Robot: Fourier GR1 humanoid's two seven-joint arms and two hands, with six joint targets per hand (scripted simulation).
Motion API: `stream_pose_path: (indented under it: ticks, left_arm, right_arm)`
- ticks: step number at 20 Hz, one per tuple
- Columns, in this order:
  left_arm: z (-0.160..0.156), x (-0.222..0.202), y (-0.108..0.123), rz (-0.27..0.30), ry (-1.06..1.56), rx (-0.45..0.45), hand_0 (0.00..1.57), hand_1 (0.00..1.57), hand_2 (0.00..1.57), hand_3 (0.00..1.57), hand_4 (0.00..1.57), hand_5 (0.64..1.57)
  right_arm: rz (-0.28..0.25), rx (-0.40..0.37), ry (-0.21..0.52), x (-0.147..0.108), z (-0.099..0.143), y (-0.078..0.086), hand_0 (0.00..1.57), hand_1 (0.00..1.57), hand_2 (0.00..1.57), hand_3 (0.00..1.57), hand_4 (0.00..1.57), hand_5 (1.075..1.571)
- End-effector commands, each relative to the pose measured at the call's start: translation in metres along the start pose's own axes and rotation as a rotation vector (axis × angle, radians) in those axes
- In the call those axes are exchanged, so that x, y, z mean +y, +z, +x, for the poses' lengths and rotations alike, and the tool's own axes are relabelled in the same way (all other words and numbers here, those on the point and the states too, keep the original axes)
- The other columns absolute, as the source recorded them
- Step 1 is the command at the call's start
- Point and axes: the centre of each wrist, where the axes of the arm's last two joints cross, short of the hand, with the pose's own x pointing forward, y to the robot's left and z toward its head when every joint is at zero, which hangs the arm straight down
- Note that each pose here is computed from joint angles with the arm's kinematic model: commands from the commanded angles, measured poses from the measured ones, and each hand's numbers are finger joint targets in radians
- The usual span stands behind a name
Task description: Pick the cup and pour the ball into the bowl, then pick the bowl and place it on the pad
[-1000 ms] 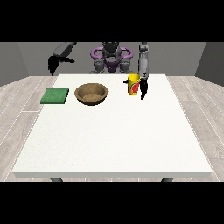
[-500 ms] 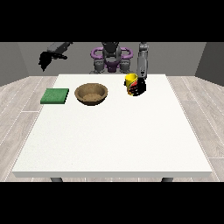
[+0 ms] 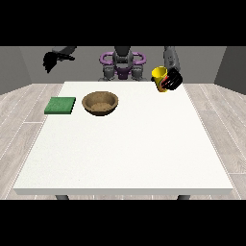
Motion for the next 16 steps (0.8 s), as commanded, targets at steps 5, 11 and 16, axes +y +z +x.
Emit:
stream_pose_path:
  ticks: [5,11,16]
  left_arm:
    - [0.043,-0.007,-0.036,-0.042,-0.245,0.004,1.49,1.49,1.57,1.57,1.53,1.287]
    - [0.089,-0.028,-0.057,-0.062,-0.336,0.007,1.49,1.49,1.57,1.57,1.53,1.287]
    - [0.123,-0.043,-0.075,-0.018,-0.534,-0.062,1.52,1.52,1.57,1.57,1.57,1.211]
  right_arm:
    - [-0.026,0.021,-0.024,-0.022,-0.027,0.026,0.00,0.00,0.00,0.00,0.00,1.568]
    - [-0.009,0.040,-0.032,-0.030,-0.020,0.017,0.00,0.00,0.00,0.00,0.00,1.569]
    - [0.033,0.014,-0.017,-0.032,-0.006,0.001,0.00,0.00,0.00,0.00,0.00,1.570]
